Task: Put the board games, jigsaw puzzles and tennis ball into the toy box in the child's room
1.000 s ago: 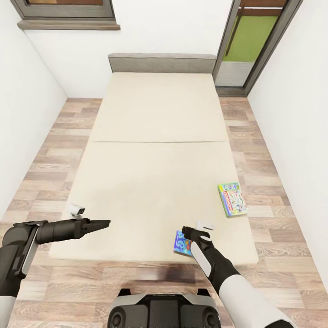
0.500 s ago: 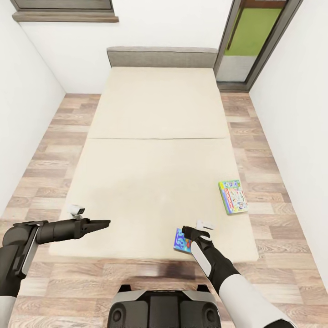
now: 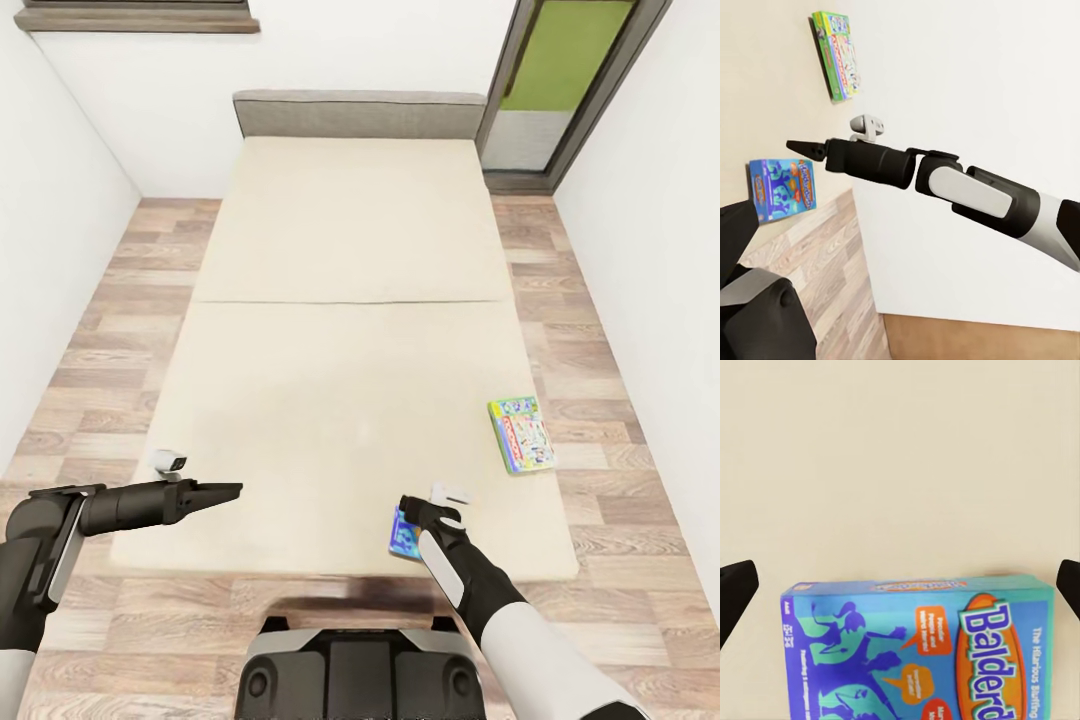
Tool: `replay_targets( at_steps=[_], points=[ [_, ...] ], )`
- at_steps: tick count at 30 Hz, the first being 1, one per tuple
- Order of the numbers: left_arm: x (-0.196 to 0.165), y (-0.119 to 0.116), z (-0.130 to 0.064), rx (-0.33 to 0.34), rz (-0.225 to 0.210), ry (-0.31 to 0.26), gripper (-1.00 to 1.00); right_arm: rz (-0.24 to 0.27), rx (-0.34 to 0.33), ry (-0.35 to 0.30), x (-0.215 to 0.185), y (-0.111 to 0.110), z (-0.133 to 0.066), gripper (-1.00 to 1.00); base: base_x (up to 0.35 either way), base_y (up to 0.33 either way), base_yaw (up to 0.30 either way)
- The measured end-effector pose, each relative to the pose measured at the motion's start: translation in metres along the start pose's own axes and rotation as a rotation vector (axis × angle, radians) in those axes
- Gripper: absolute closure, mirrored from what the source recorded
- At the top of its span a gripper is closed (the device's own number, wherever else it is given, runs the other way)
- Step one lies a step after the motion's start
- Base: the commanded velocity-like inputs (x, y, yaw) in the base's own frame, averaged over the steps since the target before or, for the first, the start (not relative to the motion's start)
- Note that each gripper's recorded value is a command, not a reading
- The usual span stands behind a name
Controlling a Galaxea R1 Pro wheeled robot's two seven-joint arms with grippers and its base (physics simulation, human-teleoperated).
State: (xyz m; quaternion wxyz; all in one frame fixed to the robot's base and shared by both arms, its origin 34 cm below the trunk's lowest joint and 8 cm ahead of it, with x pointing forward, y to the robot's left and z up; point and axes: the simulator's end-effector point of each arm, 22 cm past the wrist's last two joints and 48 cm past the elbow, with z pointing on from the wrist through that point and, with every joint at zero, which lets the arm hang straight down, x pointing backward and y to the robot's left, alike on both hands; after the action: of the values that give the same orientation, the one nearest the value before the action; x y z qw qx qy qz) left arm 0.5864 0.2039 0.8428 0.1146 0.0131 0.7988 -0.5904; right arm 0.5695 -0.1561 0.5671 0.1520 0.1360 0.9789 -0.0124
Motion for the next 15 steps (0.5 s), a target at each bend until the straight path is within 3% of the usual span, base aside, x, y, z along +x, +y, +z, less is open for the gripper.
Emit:
replay_targets(
  at_steps=[10, 15],
  points=[
    [0.0025, 0.004, 0.0011, -0.001, -0.009, 0.003, -1.0, 0.014, 0.002, -0.036, -0.0044, -0.0011, 0.0028, -1.0, 0.005, 0.002, 0.0],
    [0.0029, 0.0041, 0.0011, -0.001, -0.011, 0.004, -1.0, 0.014, 0.001, -0.038, -0.0048, -0.0013, 0.0027, -1.0, 0.132, 0.0, 0.0]
  ],
)
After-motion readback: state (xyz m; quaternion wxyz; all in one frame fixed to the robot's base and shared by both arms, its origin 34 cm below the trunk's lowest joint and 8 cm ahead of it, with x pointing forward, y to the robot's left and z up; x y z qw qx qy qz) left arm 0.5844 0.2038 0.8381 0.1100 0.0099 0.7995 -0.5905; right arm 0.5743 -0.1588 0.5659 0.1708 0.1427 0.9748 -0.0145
